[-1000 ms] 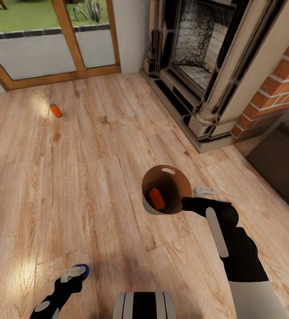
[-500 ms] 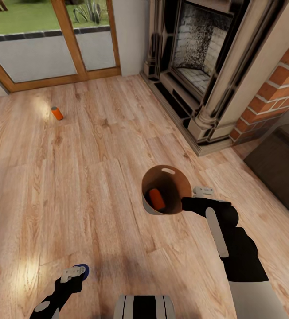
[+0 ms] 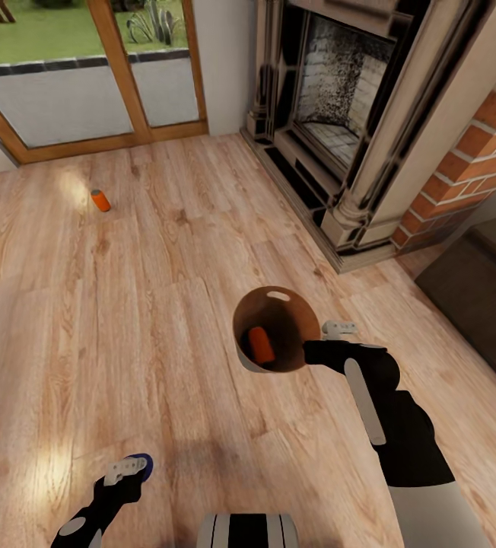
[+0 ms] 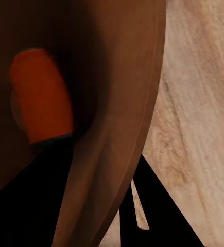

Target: Put the three can of soda from the living room inside the tash can in the kitchen.

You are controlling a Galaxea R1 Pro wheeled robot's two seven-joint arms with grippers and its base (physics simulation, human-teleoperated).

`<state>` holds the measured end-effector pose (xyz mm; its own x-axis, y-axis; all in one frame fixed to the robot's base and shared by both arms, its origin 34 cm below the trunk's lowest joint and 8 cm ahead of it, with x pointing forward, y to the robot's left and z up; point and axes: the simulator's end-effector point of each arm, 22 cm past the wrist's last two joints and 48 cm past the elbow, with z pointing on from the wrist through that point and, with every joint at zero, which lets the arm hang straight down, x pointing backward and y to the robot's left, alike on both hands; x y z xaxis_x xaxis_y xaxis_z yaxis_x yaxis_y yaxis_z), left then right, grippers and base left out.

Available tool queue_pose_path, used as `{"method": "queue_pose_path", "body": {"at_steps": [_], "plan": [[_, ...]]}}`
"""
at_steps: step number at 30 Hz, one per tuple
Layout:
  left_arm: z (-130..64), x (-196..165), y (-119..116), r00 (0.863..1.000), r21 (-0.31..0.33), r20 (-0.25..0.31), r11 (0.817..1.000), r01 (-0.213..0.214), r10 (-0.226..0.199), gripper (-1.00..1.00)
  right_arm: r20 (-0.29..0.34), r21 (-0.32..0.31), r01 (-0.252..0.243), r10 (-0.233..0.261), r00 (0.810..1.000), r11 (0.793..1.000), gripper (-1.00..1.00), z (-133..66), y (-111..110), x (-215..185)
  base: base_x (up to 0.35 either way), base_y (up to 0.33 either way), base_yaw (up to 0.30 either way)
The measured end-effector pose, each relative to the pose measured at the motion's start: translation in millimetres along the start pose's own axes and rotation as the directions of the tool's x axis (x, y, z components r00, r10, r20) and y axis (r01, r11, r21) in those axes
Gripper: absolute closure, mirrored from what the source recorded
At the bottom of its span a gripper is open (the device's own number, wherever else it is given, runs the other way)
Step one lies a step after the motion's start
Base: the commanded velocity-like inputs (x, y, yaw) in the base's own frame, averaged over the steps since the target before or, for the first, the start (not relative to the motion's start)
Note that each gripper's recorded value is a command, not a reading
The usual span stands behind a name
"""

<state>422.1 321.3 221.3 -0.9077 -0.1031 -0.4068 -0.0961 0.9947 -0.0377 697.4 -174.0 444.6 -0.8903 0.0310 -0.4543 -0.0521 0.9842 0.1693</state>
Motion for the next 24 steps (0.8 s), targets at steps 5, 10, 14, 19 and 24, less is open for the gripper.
{"method": "queue_pose_path", "body": {"at_steps": [5, 10, 14, 19, 24], "plan": [[-9.6, -10.3, -0.9, 1.000, 0.001, 0.008, 1.000, 0.000, 0.000, 1.00, 0.007, 0.004, 0.003, -0.003, 1.000, 1.000, 1.00, -11.3, 1.2, -9.7, 0.000, 0.000, 0.000], [-19.4, -20.6, -1.9, 1.000, 0.001, 0.016, 1.000, 0.000, 0.000, 1.00, 0.014, 0.000, 0.003, -0.003, 1.000, 1.000, 1.00, -22.9, 4.4, -19.4, 0.000, 0.000, 0.000], [-27.2, -28.8, -2.8, 1.000, 0.002, 0.024, 1.000, 0.000, 0.000, 1.00, 0.019, 0.003, 0.004, -0.004, 1.000, 1.000, 1.00, -32.1, 5.3, -26.8, 0.000, 0.000, 0.000], [-36.9, -39.0, -4.0, 0.999, 0.004, 0.033, 1.000, 0.000, 0.000, 1.00, 0.026, 0.001, 0.004, -0.004, 1.000, 1.000, 1.00, -43.7, 7.6, -36.2, 0.000, 0.000, 0.000], [-46.6, -49.3, -5.4, 0.999, 0.007, 0.042, 1.000, 0.000, 0.000, 1.00, 0.032, 0.005, 0.006, -0.006, 0.999, 1.000, 1.00, -55.1, 8.8, -45.2, 0.000, 0.000, 0.000]]}}
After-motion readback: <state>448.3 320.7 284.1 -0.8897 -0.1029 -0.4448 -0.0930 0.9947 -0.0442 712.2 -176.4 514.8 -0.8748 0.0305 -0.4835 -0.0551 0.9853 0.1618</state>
